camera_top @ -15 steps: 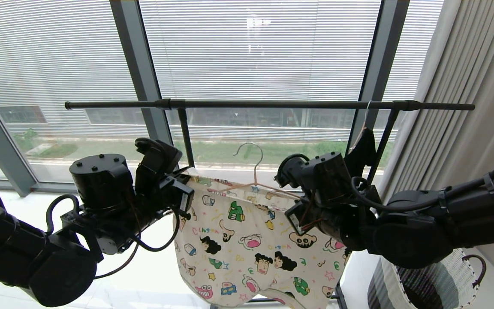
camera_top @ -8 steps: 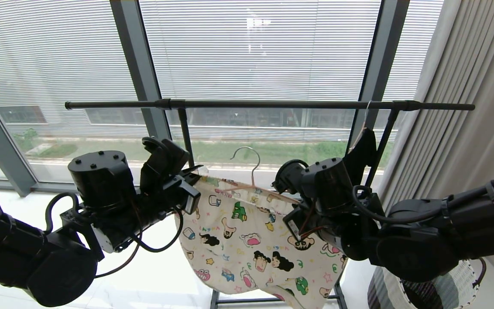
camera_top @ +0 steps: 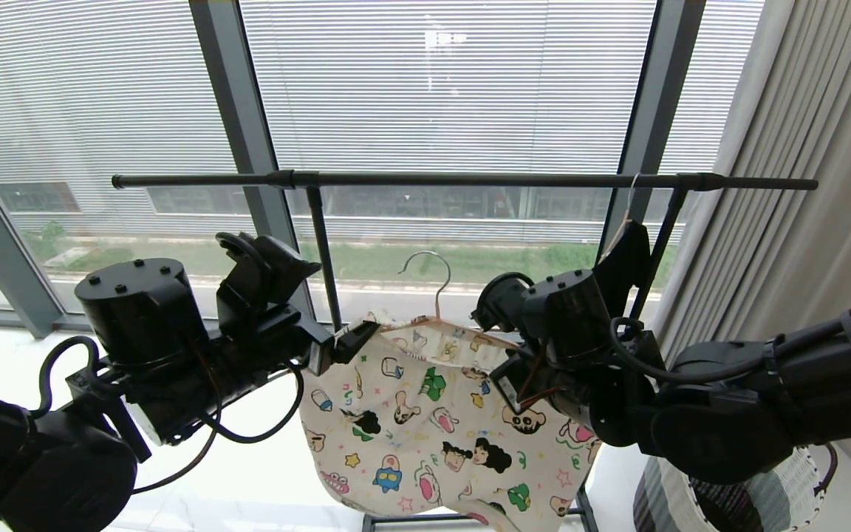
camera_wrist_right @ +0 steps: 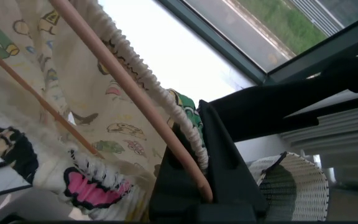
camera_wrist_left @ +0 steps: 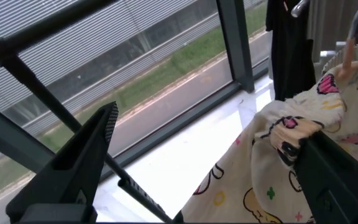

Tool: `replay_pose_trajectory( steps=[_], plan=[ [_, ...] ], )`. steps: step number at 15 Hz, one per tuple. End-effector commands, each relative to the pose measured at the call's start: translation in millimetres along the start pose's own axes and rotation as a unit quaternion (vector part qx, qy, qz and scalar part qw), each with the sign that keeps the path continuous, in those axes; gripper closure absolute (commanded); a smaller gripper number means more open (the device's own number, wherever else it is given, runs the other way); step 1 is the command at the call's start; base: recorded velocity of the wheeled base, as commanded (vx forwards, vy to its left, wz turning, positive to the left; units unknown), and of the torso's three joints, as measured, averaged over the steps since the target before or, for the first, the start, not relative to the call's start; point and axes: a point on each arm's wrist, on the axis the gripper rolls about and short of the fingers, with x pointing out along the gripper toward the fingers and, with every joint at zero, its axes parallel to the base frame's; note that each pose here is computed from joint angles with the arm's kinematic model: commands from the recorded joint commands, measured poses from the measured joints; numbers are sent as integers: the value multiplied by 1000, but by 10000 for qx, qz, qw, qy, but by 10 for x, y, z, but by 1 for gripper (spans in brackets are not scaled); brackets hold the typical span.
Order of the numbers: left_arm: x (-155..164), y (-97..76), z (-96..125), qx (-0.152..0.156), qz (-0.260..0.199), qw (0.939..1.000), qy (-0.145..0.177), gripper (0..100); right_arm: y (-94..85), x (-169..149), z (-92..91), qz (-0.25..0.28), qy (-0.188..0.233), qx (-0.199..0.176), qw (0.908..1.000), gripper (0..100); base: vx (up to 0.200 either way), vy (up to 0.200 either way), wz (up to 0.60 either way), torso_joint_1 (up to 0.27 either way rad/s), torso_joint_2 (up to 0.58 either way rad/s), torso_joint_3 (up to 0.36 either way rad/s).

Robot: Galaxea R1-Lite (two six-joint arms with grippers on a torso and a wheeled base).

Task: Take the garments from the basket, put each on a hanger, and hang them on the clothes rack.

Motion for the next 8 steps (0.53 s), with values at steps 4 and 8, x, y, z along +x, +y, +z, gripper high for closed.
replay_pose_trajectory(
  steps=[4, 8],
  plan=[
    [-205, -3, 58, -37, -202, 9998, 14, 0, -18, -26, 27, 4, -56, 22, 10000, 100, 0, 0, 0, 0, 0, 0],
    [-356, 17, 15, -143, -343, 9989, 268, 0, -75, -71, 63, -44, -126, 95, 9999, 100, 0, 0, 0, 0, 0, 0]
  ],
)
